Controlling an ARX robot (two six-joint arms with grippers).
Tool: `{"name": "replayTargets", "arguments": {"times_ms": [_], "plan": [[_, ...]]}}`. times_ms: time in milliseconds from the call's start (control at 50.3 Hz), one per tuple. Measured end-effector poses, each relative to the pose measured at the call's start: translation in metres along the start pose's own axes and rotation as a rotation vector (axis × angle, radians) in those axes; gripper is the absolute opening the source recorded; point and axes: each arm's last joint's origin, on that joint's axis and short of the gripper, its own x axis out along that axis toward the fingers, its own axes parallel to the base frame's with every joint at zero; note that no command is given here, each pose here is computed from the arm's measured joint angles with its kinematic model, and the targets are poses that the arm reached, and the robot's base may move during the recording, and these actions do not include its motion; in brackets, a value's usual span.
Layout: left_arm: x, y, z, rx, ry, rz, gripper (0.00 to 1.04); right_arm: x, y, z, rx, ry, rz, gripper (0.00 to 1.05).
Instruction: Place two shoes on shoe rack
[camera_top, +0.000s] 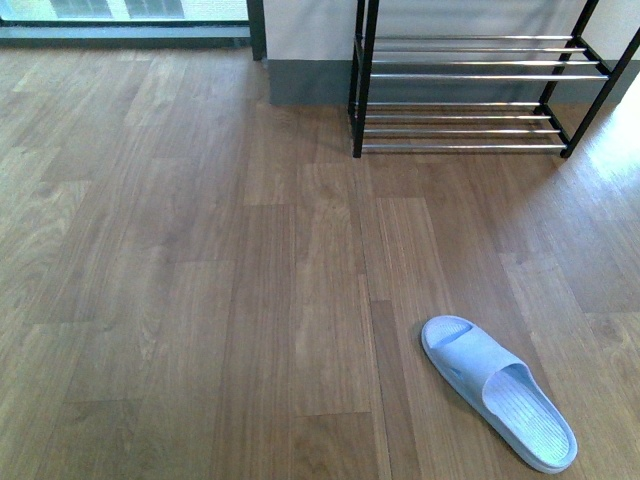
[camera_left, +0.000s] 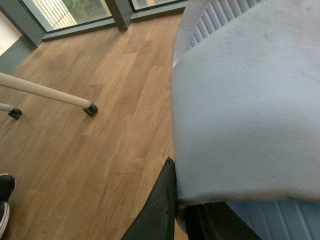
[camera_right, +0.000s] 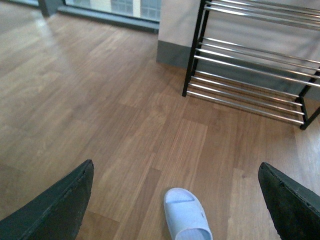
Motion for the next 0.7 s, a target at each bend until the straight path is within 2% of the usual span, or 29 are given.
{"name": "replayTargets", "arguments": {"times_ms": [159,259,338,398,477,577,696], "plan": [[0.0,0.0,0.0,0.0,0.0,-0.001,0.02,0.065,0.009,-0.006,-0.119,0.104,0.04,0.95],[0.0,0.0,0.0,0.0,0.0,-0.001,0.02,0.112,0.017,-0.038,-0.157,0.253,0.076,0.95],[0.0,0.0,0.0,0.0,0.0,-0.001,0.02,0.145,0.024,-0.079,-0.17,0.41,0.1,0.95],[0.0,0.0,0.0,0.0,0.0,-0.001,0.02,0.163,0.027,-0.112,-0.16,0.52,0.1,0.95],[0.0,0.0,0.0,0.0,0.0,-0.001,0.02,0.174,0.026,-0.143,-0.111,0.619,0.093,0.95],[0.0,0.0,0.0,0.0,0.0,-0.001,0.02,0.182,0.022,-0.164,-0.038,0.671,0.066,0.95],[0.0,0.0,0.0,0.0,0.0,-0.001,0.02,0.191,0.013,-0.178,0.044,0.689,0.035,0.95]]}}
